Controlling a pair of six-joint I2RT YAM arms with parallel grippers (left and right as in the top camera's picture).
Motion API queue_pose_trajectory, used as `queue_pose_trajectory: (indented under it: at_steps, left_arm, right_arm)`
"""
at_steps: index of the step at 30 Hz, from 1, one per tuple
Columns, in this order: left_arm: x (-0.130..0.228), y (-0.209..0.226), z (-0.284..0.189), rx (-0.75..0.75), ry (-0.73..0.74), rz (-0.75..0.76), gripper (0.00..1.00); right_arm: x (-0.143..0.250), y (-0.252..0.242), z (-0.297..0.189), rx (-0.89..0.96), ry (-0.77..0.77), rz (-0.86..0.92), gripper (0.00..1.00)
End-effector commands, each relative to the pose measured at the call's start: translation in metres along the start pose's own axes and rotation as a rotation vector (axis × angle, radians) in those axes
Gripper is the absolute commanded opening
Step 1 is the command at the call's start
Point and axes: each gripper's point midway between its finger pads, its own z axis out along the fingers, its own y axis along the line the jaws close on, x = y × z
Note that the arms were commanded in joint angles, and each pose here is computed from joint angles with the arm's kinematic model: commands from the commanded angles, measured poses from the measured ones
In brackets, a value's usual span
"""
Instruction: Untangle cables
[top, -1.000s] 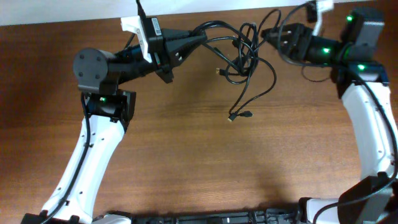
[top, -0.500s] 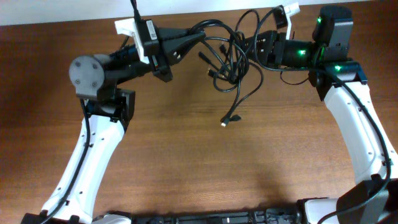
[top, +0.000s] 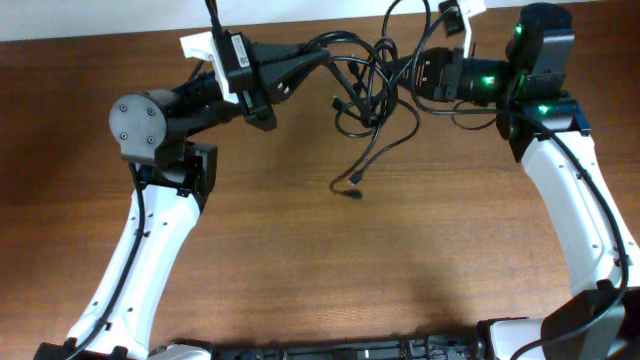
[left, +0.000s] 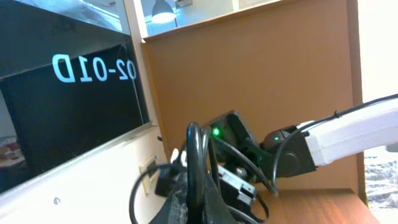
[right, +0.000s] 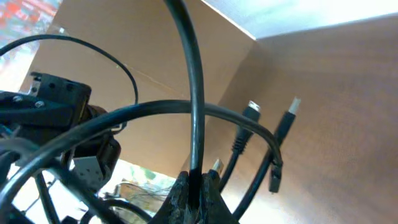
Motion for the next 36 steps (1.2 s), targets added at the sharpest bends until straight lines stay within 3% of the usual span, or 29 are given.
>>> queue_pose_trajectory:
  at_steps: [1,4,8,12,20,30,36]
  left_arm:
    - [-0.006,-0.008,0.001,0.032,0.006,-0.022,0.00]
    - [-0.001,-0.023,-0.001,0.120,0.041,-0.038,0.00]
    - [0.022,-0.029,-0.003,0.166,0.121,-0.152,0.00]
    - [0.050,-0.033,-0.001,0.167,0.193,-0.241,0.00]
    - [0.080,-0.067,0.021,0.330,0.211,-0.236,0.00]
    - [0.172,-0.053,0.015,0.296,0.347,-0.440,0.00]
    - [0.181,-0.056,0.017,0.309,0.355,-0.458,0.00]
  right_arm:
    - [-0.025,-0.014,-0.019,0.080,-0.101,-0.039,0.04]
    - [-0.048,-0.032,-0.050,0.167,-0.209,-0.040,0.04]
    - [-0.082,-0.018,-0.083,0.145,-0.336,-0.072,0.04]
    - [-0.098,0.009,-0.086,0.076,-0.386,-0.129,0.04]
    - [-0.119,0.037,-0.096,0.025,-0.497,-0.191,0.04]
    - [-0.137,0.054,-0.108,-0.006,-0.620,-0.213,0.04]
    - [-0.152,0.067,-0.121,-0.042,-0.732,-0.208,0.04]
